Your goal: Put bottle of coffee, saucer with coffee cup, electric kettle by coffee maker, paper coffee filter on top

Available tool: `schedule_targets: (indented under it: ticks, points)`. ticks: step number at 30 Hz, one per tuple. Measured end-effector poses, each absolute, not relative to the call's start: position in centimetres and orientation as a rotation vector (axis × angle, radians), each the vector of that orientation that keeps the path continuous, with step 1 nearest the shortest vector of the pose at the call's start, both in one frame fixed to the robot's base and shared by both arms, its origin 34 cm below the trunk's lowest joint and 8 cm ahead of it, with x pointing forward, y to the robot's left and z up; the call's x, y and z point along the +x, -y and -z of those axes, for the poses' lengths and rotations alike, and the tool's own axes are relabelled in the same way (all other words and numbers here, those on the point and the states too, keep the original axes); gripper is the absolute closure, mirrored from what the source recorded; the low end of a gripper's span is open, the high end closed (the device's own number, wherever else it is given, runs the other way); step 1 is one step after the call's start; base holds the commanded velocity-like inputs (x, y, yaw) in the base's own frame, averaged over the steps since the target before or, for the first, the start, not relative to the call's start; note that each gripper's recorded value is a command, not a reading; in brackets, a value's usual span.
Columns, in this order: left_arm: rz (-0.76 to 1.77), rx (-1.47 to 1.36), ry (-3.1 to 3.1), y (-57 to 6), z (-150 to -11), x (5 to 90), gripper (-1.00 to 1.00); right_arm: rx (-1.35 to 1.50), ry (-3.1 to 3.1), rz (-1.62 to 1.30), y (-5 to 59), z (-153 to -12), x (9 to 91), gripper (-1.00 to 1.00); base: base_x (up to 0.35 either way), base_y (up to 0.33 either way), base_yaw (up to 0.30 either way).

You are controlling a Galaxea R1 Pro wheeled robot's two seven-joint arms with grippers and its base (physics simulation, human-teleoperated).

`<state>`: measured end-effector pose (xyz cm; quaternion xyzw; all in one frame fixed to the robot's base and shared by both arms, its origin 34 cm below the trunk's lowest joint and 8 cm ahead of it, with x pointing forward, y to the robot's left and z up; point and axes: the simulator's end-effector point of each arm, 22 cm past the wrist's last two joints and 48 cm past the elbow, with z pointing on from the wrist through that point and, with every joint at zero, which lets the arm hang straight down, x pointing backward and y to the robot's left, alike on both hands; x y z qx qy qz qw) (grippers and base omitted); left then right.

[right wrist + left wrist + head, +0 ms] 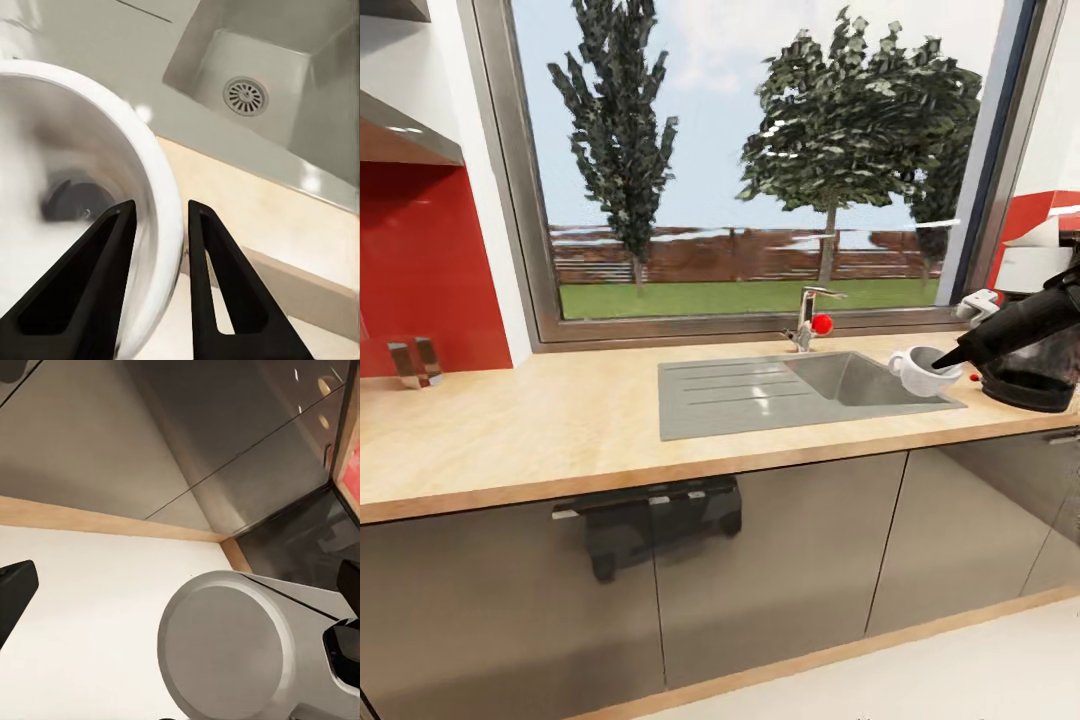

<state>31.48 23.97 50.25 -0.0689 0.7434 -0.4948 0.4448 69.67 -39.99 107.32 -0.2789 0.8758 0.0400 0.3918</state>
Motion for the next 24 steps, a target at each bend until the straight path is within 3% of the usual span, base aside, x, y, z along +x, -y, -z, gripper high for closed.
schedule_targets:
  ticks: [24]
  points:
    - [1.223, -0.155, -1.821, -24.0, -50.7, 31.9, -1.00, -0.703, -2.203, -0.094, 40.1, -108.7, 68.7, 1.00, 0.000, 0.000, -0.219]
